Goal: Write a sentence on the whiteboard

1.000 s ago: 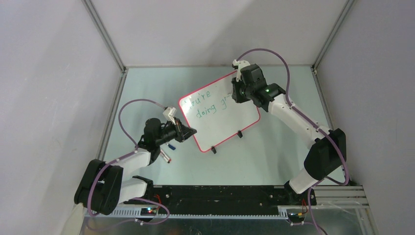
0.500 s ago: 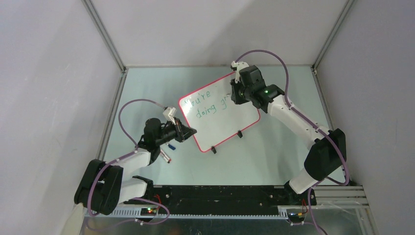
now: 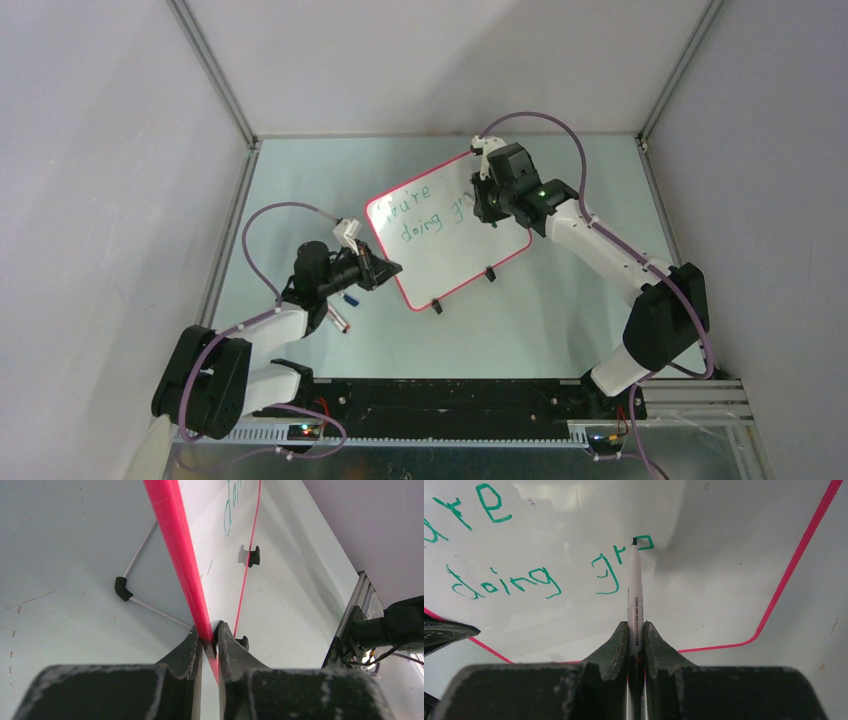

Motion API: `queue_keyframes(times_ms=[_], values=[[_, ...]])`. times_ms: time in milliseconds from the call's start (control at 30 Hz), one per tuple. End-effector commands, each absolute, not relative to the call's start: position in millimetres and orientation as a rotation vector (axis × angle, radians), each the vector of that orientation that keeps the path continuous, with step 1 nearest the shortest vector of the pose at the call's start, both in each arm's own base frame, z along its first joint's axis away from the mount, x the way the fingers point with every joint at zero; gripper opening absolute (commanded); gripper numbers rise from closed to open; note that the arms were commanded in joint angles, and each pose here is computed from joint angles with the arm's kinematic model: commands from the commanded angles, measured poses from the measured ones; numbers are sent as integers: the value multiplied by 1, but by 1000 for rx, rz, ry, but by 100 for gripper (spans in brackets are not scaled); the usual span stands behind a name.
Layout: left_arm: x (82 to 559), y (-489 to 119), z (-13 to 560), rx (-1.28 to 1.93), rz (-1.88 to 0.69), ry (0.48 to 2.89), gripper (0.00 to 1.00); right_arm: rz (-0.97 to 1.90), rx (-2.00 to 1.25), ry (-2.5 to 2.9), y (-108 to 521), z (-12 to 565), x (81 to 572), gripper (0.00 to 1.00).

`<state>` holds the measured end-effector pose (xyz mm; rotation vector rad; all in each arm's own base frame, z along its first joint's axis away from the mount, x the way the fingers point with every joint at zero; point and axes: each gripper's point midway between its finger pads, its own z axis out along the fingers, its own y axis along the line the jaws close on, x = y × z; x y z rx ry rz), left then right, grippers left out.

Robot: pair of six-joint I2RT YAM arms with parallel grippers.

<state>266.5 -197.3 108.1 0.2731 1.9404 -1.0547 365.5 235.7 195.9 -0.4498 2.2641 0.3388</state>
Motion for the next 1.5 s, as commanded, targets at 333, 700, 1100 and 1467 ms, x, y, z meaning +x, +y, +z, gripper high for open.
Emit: queue_keyframes(times_ms=[333, 700, 1100, 1467], values=[[281, -178, 88, 257, -881, 1990, 2, 353, -439, 2243, 234, 205, 358, 0], [280, -178, 87, 257, -880, 1993, 2, 351, -437, 2256, 231, 202, 354, 0], [280, -178, 88, 257, -879, 1991, 2, 344, -441, 2264, 228, 200, 349, 0], [280, -178, 88, 257, -880, 1990, 2, 307, -391, 2261, 216, 203, 355, 0]])
